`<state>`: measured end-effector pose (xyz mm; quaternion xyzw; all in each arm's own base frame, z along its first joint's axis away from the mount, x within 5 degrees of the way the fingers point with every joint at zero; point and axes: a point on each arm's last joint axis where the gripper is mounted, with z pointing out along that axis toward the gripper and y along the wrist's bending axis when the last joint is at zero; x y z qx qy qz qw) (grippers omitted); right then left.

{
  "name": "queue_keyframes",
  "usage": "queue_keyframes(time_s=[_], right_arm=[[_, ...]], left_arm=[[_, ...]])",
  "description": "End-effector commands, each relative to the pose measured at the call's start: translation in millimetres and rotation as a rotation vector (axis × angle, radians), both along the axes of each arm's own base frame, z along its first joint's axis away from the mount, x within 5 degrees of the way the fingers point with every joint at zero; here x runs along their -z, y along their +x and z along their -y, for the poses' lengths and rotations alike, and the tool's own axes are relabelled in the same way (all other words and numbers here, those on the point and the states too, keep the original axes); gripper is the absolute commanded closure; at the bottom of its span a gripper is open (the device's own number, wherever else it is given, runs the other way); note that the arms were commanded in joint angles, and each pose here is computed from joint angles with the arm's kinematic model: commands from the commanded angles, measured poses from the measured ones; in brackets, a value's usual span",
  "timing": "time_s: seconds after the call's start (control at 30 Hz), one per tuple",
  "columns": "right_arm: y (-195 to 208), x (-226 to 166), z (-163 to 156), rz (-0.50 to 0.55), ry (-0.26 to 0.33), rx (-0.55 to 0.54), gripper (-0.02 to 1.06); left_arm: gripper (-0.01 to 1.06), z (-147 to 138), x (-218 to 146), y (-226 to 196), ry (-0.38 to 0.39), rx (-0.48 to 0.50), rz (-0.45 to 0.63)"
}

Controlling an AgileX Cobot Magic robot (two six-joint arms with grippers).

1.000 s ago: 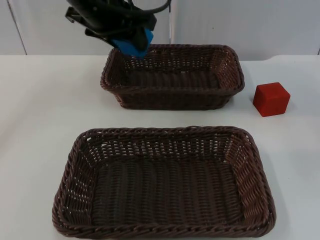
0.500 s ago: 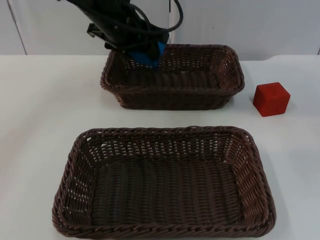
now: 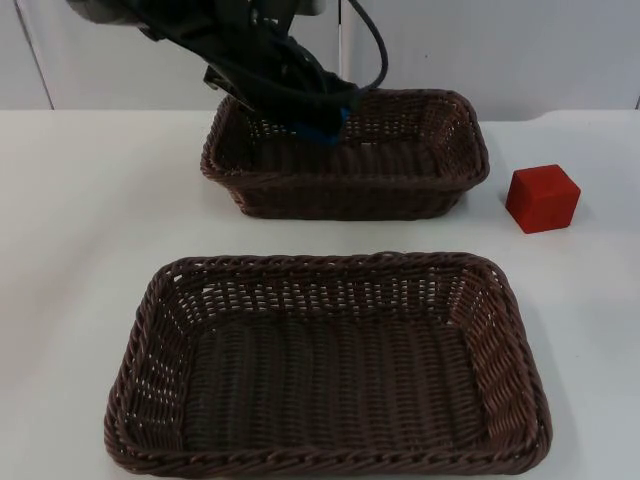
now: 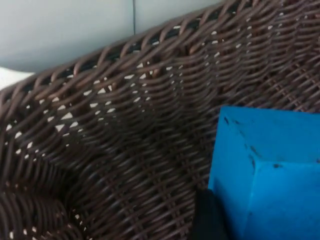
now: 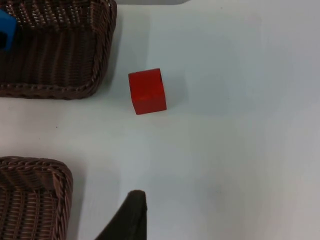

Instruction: Pick up one cube with the left hand and place it into the upper basket. Pick up one cube with the right hand and place it into the lower basket.

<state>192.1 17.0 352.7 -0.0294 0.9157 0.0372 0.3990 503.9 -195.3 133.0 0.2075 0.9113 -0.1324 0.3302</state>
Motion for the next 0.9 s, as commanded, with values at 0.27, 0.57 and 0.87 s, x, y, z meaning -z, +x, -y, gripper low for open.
queue_keyframes(time_s=[0.27, 0.57, 0.87], right_arm=[[1, 1, 0, 0.026, -0.007, -0.001, -0.01], [1, 1, 0, 0.026, -0.007, -0.001, -0.01], [1, 1, 0, 0.026, -0.007, -0.001, -0.01]], left_arm=[[1.05, 5, 15, 1, 0.002, 0.003, -0.010], [0.79, 5, 16, 1, 0.000, 0.002, -0.013], [0.48, 5, 21, 0, 0.006, 0.004, -0.023]])
